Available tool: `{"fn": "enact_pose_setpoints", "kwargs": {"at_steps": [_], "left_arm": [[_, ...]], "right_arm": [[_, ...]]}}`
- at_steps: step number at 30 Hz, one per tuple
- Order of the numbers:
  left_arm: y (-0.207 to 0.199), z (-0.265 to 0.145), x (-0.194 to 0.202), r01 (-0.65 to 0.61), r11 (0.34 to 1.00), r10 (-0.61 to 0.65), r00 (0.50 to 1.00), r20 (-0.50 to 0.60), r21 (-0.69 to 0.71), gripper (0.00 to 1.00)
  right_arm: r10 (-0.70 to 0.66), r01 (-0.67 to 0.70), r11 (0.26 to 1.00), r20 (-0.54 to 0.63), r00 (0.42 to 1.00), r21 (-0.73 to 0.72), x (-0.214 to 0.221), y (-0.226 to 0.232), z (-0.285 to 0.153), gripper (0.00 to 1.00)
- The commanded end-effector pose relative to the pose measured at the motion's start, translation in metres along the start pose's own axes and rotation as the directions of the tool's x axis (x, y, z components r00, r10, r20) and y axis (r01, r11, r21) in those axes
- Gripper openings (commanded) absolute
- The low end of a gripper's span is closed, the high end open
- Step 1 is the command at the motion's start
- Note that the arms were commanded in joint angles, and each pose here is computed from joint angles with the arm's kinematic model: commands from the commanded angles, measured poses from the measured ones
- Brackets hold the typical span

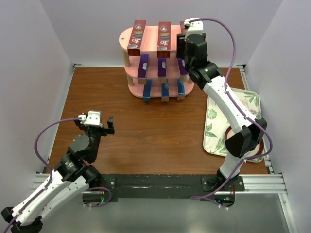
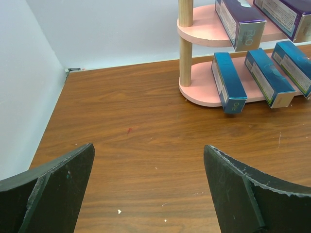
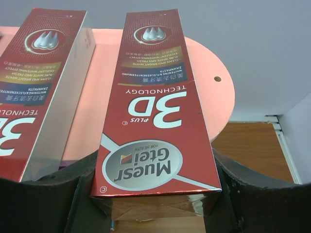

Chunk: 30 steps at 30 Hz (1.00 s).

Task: Place and organize the toothpastes onto the shelf

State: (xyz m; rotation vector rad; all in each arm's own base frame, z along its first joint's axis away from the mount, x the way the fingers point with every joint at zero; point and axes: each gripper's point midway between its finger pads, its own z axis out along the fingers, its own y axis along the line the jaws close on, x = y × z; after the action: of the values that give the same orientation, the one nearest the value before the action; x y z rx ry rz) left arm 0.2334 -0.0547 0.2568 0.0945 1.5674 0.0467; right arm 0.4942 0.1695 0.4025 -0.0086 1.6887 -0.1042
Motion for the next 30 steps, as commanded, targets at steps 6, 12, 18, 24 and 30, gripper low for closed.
{"fn": "enact_pose_setpoints", "kwargs": {"at_steps": [6,12,18,24,30], "left_arm": [[-0.005,0.003,-0.004,0.010,1.000,-0.011,1.000,0.022,0.020,1.00],[-0.008,0.004,-0.003,0.006,1.000,-0.007,1.000,0.018,0.026,1.00],[-0.009,0.004,-0.003,0.006,0.999,-0.007,1.000,0.019,0.034,0.99],[-0.010,0.004,-0.003,0.003,0.999,-0.003,1.000,0.017,0.037,0.99],[-0.007,0.003,-0.004,0.007,1.000,-0.007,1.000,0.020,0.024,0.99]], "right_arm": [[0.099,-0.100,0.995,0.064,0.993,0.016,-0.025,-0.009,0.000,0.39],[0.107,-0.107,0.994,0.046,0.993,-0.003,-0.022,-0.006,-0.001,0.66],[0.116,-0.115,0.993,0.047,0.992,-0.026,-0.024,-0.007,-0.010,0.84],[0.130,-0.127,0.991,0.062,0.990,-0.042,-0.033,-0.012,-0.022,0.96],[0.166,-0.156,0.984,0.118,0.979,-0.087,-0.058,-0.025,-0.054,0.98]]}}
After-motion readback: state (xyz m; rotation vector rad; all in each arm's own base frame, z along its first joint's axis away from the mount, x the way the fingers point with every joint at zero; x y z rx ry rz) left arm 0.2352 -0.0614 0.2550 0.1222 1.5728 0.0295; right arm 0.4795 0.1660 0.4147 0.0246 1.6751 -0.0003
